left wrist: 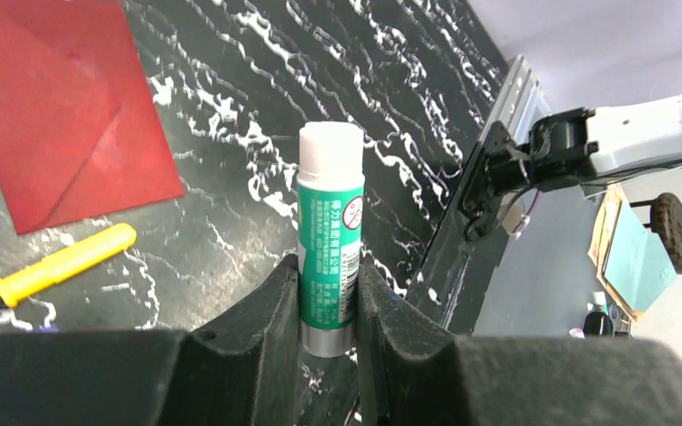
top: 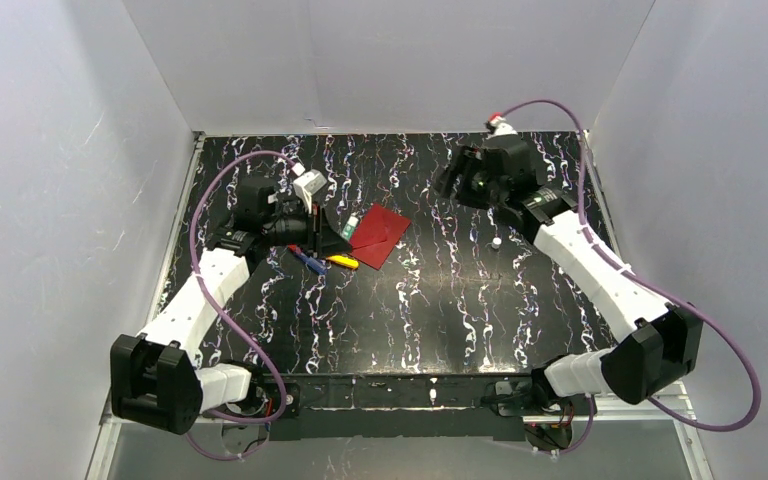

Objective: Place the letter into the envelope and seal it

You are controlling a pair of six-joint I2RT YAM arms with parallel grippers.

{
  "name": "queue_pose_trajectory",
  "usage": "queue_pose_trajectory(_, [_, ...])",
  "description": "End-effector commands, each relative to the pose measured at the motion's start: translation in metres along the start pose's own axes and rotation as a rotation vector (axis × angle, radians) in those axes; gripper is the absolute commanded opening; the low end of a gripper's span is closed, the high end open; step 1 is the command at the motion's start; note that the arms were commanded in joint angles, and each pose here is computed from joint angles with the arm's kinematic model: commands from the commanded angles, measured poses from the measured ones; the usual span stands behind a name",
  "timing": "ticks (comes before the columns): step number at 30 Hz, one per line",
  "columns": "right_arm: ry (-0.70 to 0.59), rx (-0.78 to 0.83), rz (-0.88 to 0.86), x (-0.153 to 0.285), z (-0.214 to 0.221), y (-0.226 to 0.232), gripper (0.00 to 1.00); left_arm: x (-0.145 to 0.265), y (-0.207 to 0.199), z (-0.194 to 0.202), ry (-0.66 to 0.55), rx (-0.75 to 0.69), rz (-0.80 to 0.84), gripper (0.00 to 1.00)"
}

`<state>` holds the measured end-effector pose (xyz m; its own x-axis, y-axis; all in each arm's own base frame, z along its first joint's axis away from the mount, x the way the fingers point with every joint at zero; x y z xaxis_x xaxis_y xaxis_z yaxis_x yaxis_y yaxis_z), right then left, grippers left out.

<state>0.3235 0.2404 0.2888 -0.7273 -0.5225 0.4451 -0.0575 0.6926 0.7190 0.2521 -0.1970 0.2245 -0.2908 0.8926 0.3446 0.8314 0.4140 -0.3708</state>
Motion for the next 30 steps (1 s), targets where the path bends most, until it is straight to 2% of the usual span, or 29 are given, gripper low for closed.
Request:
queue_pose_trajectory(1, [-0.038,0.124,0.59,0.033,-0.007,-0.147,0.7,0.009,-0.008,0.012,0.001,-0.035,-0.015,0.0])
queue_pose_trajectory(3, [0.006,0.109,0.69,0.034,-0.002,-0.186,0.72,0.01,-0.011,0.008,-0.011,-0.039,0.001,0.0])
queue_pose_trajectory(6, [0.066,0.065,0.738,0.029,0.006,-0.222,0.74,0.01,-0.014,0.006,-0.009,-0.045,0.02,0.0])
queue_pose_trajectory(14, [0.171,0.013,0.738,-0.008,0.016,-0.259,0.79,0.008,-0.014,0.004,-0.002,-0.026,0.045,0.0])
queue_pose_trajectory(17, [0.193,0.026,0.762,-0.02,0.013,-0.266,0.75,0.007,-0.014,0.002,-0.004,-0.025,0.052,0.0])
queue_pose_trajectory(23, [0.222,0.059,0.789,-0.04,0.009,-0.278,0.59,0.005,-0.012,0.001,-0.003,-0.019,0.059,0.0])
queue_pose_trajectory(30, [0.212,0.092,0.813,-0.051,0.001,-0.285,0.56,0.002,-0.009,0.001,0.003,-0.007,0.064,0.0])
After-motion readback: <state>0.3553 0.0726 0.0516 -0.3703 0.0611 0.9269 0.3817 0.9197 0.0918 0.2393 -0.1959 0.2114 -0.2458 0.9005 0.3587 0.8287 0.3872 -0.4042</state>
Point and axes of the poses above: each gripper's point midway between its finger pads, its own x axis back along the fingers, its own y axis along the line the jaws close on, z = x × y, the point moved 2 cm from there along x, back along the fingers, and after that the axes turned 14 degrees about -x, right-handed, at the moved point
